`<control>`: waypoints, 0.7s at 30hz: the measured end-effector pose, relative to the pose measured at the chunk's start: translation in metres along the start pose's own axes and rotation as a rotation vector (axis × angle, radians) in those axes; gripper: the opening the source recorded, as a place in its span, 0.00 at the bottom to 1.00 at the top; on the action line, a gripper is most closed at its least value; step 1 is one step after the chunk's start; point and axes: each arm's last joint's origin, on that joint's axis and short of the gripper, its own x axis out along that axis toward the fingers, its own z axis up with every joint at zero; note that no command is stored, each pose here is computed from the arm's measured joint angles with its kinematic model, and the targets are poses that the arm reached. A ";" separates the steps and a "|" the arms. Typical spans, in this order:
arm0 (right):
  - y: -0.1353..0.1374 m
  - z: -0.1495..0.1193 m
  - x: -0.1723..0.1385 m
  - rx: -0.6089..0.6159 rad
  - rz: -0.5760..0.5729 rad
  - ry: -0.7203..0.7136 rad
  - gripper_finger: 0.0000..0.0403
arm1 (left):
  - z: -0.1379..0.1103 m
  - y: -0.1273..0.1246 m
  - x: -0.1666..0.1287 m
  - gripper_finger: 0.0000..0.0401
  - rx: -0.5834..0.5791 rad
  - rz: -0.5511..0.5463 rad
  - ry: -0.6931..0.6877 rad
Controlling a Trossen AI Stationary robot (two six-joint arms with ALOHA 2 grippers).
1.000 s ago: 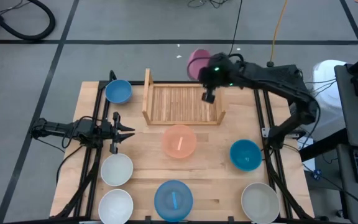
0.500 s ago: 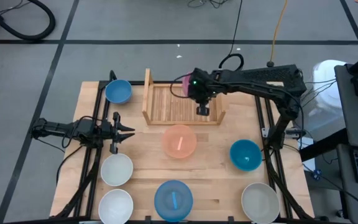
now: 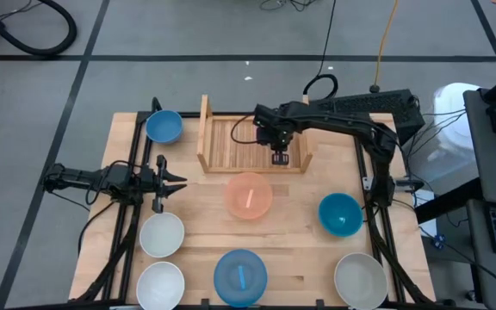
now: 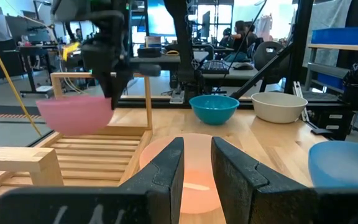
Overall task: Place and stack bowls onto a shelf
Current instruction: Put the pink bowl on the shelf
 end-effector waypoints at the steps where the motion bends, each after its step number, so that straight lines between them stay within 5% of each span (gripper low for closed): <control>1: -0.001 0.001 0.004 0.000 0.004 0.010 0.00 | 0.000 0.000 0.000 0.22 0.000 0.000 0.000; 21: -0.013 -0.026 0.052 0.061 0.059 0.184 0.00 | 0.000 0.000 0.000 0.22 -0.002 0.000 0.000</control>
